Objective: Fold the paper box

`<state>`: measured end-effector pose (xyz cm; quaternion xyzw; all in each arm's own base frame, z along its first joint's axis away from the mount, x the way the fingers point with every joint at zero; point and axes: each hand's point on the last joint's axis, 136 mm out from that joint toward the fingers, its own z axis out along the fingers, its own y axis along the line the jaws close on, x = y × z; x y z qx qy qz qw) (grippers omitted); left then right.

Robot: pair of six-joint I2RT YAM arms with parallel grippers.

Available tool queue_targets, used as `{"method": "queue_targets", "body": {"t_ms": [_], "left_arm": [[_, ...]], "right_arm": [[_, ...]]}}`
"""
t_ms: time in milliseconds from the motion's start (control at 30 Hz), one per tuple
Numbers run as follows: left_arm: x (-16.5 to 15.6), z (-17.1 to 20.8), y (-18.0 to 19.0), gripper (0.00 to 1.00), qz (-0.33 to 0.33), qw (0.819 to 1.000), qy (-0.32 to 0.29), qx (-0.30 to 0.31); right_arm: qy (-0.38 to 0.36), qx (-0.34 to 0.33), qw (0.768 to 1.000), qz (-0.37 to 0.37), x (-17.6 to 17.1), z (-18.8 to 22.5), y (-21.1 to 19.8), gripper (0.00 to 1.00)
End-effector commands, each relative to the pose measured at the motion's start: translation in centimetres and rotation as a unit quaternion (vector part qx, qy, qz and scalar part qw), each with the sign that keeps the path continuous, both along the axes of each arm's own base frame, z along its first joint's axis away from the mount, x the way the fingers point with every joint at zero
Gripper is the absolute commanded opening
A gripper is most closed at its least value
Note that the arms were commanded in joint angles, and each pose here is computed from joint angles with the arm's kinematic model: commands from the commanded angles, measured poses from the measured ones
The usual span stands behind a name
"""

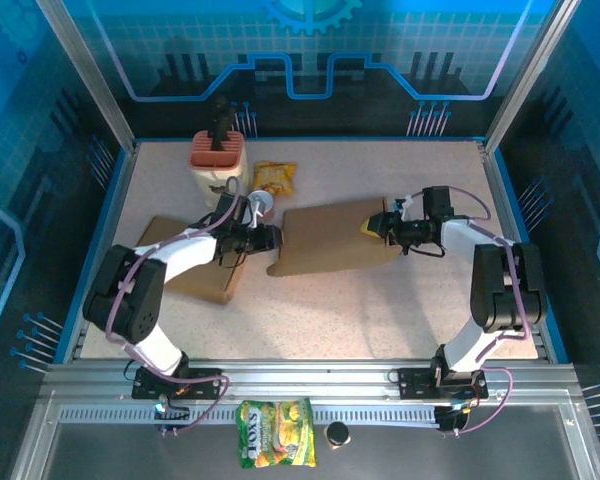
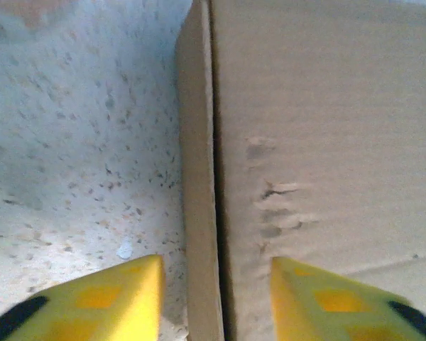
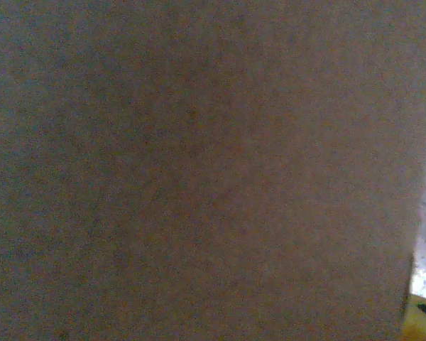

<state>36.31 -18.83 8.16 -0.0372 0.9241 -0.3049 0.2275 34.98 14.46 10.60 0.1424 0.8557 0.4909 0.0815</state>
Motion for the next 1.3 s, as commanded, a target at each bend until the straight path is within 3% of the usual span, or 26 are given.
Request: {"method": "queue_targets", "body": {"t_ms": [0, 100, 167, 233, 333, 467, 567, 700, 833, 933, 1133, 1267], "left_arm": [[0.1, 4.2, 1.1, 0.52, -0.008, 0.995, -0.081, 0.054], [-1.0, 7.9, -0.4, 0.54, -0.075, 0.979, -0.169, 0.08], [-2.9, 10.2, -2.4, 0.54, -0.15, 0.957, -0.231, 0.097], [-5.9, 12.1, -4.8, 0.55, -0.243, 0.923, -0.284, 0.095], [-10.6, 13.3, -6.9, 0.69, -0.368, 0.858, -0.342, 0.108], [-15.0, 12.1, -8.0, 0.79, -0.499, 0.762, -0.368, 0.184], [-14.7, 10.6, -7.9, 0.8, -0.533, 0.723, -0.363, 0.247], [-12.9, 9.4, -8.1, 0.9, -0.542, 0.681, -0.378, 0.314], [-11.5, 8.0, -8.4, 0.96, -0.545, 0.655, -0.383, 0.356], [-10.6, 7.9, -8.6, 0.99, -0.532, 0.648, -0.394, 0.376], [-10.2, 7.8, -9.3, 0.95, -0.525, 0.659, -0.394, 0.367], [-9.9, 7.8, -9.8, 0.88, -0.527, 0.655, -0.401, 0.363]], "right_arm": [[0.046, 0.007, 0.999, -0.028, -0.4, 1.4, -0.2, 0.53], [0.081, 0.018, 0.995, -0.048, -0.8, 1.9, -0.6, 0.52], [0.114, 0.025, 0.991, -0.064, -1.2, 2.0, -0.8, 0.52], [0.155, 0.028, 0.984, -0.078, -1.9, 2.2, -1.1, 0.51], [0.23, 0.032, 0.968, -0.095, -3.8, 2.5, -1.1, 0.52], [0.308, 0.046, 0.945, -0.102, -6.0, 3.5, -0.8, 0.52], [0.332, 0.051, 0.936, -0.107, -7.0, 4.2, -0.8, 0.52], [0.362, 0.066, 0.923, -0.114, -8.1, 4.4, -0.7, 0.52], [0.388, 0.085, 0.91, -0.117, -9.0, 4.3, -0.4, 0.51], [0.404, 0.095, 0.902, -0.117, -9.7, 4.2, -0.4, 0.5], [0.444, 0.12, 0.878, -0.132, -10.5, 3.2, -0.3, 0.51], [0.481, 0.141, 0.854, -0.143, -11.2, 1.3, -0.1, 0.53]]}}
